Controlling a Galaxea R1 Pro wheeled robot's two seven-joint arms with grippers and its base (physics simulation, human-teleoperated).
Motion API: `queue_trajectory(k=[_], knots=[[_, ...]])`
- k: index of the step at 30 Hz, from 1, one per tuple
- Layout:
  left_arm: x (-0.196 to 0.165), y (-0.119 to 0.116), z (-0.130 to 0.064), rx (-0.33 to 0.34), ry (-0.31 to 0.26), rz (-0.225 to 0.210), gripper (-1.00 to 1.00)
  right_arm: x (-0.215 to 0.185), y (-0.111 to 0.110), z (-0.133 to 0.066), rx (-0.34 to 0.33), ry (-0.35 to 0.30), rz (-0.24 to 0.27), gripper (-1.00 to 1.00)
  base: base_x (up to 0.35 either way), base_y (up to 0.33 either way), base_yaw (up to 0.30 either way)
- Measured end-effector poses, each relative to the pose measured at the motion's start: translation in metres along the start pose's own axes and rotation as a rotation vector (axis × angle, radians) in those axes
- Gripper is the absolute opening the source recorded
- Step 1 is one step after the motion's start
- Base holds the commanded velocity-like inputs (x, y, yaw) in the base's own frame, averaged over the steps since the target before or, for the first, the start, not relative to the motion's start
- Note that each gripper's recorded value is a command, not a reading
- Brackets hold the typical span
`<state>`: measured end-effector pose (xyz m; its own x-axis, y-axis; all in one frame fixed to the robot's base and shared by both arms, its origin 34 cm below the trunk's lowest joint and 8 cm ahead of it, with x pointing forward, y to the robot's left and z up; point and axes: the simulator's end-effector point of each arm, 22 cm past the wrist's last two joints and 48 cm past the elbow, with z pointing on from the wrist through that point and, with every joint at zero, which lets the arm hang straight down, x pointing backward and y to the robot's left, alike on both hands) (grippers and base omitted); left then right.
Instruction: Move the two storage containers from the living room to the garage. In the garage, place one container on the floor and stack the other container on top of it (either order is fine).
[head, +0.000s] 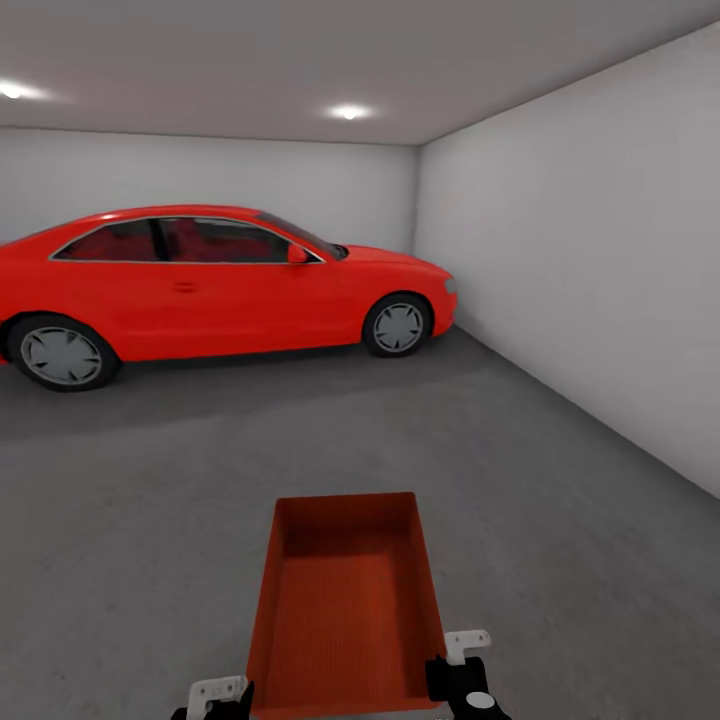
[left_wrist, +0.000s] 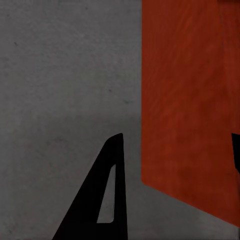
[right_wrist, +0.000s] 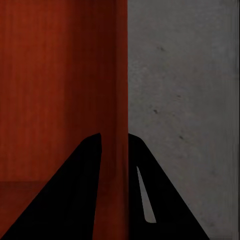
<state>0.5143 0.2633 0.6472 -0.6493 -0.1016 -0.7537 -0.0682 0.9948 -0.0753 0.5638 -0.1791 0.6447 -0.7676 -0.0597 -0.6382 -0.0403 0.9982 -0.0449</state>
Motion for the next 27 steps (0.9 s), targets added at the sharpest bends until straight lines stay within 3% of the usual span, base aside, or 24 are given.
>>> queue_trajectory(k=[27], knots=[[-0.0056,-0.0006,-0.0005,0.001,-0.012,0.000,-1.00,-0.0057,-0.0004,-0.0018,0.001,-0.012,0.000,-1.00,0.000,0.000,-0.265]])
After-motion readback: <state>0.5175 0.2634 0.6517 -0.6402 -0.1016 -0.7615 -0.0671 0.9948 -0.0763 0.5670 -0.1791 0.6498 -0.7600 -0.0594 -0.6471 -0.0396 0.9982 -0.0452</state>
